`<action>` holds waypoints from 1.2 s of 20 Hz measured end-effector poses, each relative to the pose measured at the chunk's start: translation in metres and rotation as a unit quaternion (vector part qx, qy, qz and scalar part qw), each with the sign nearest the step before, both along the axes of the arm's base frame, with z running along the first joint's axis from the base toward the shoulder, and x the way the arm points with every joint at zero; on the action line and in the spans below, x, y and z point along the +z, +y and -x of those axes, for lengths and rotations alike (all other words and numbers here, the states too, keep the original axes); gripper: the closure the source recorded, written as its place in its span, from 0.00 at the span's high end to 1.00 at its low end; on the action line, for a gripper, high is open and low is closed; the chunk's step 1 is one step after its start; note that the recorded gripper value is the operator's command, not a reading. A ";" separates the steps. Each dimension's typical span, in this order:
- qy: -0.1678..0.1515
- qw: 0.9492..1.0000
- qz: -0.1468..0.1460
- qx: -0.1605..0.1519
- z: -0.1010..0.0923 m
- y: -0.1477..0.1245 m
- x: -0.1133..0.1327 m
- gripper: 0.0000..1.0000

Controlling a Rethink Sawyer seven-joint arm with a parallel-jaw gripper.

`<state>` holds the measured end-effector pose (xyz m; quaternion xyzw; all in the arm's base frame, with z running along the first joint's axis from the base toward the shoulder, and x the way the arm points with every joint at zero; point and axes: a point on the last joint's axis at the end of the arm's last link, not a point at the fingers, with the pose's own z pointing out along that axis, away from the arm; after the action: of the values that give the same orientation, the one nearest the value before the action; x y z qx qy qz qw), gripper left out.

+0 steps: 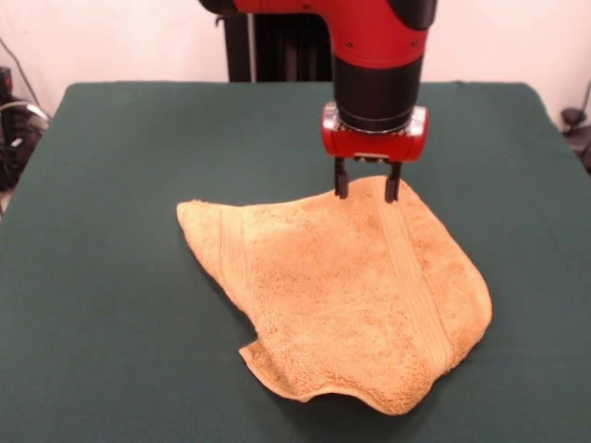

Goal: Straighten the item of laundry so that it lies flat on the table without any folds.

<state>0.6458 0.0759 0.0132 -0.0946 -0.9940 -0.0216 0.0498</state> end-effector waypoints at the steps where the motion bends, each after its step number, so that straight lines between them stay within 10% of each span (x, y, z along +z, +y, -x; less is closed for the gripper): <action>1: 0.002 1.000 -0.001 0.002 0.002 0.003 0.000 1.00; 24: -0.008 0.999 -0.011 0.051 0.018 0.065 0.011 1.00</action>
<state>0.6277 0.1408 0.0247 -0.0430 -0.9976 -0.0308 0.0444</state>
